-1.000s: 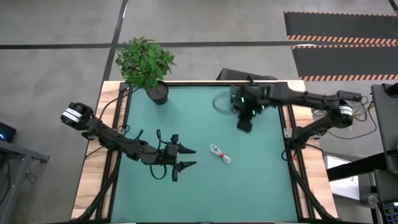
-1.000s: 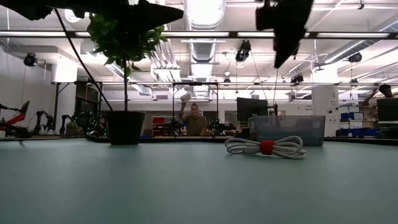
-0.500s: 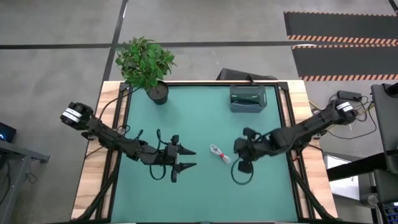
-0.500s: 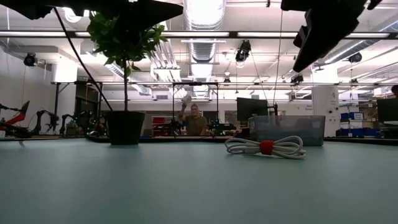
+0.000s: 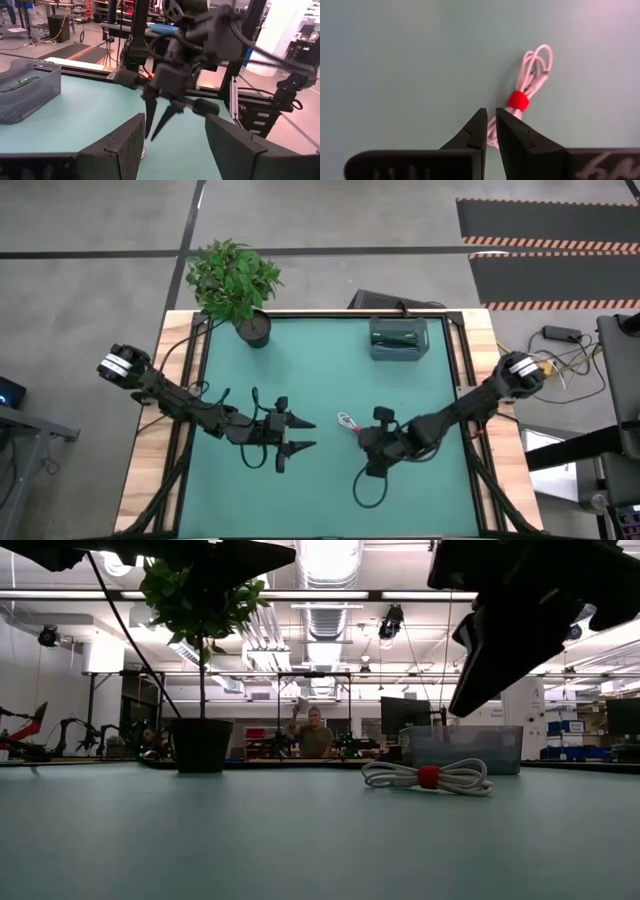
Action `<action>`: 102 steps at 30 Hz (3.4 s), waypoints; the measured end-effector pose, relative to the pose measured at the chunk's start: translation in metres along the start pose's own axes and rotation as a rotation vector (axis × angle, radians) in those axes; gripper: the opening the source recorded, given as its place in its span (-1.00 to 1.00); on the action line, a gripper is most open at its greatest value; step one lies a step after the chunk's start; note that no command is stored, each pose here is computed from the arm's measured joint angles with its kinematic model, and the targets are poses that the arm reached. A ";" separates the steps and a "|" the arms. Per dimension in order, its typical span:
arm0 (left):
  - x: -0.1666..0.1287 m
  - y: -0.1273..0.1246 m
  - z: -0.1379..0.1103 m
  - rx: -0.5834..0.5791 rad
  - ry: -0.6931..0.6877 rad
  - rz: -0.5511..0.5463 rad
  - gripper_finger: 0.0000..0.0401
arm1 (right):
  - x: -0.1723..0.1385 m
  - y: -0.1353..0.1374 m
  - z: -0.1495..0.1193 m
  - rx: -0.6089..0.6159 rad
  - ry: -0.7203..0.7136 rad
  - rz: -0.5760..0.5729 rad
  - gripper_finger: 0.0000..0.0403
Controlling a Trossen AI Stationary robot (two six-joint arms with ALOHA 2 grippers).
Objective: Pick and place USB-C Cables
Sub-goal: Put the white charger cable into the bin
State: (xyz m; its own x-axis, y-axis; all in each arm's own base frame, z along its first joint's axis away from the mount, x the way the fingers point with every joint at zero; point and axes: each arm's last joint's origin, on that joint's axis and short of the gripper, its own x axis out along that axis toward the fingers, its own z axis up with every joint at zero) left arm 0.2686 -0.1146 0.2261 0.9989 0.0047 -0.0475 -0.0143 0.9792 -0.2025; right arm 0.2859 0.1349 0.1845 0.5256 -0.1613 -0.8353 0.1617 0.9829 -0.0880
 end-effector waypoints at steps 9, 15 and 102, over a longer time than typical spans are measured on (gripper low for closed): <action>0.000 0.000 0.001 -0.001 -0.002 0.001 -0.04 | 0.012 0.013 0.012 0.050 0.000 -0.007 -0.44; 0.000 0.000 0.001 -0.002 -0.003 0.001 -0.04 | 0.016 0.009 0.008 0.092 -0.037 -0.105 -0.09; 0.001 0.006 0.003 0.043 -0.035 0.113 -0.04 | 0.070 -0.048 -0.026 0.388 -0.094 -0.052 -0.37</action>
State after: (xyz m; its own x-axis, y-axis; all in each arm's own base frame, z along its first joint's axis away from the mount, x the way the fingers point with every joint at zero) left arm 0.2694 -0.1080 0.2283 0.9920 0.1221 -0.0337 -0.1258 0.9798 -0.1555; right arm 0.2933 0.0791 0.1162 0.5794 -0.2352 -0.7804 0.4841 0.8696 0.0974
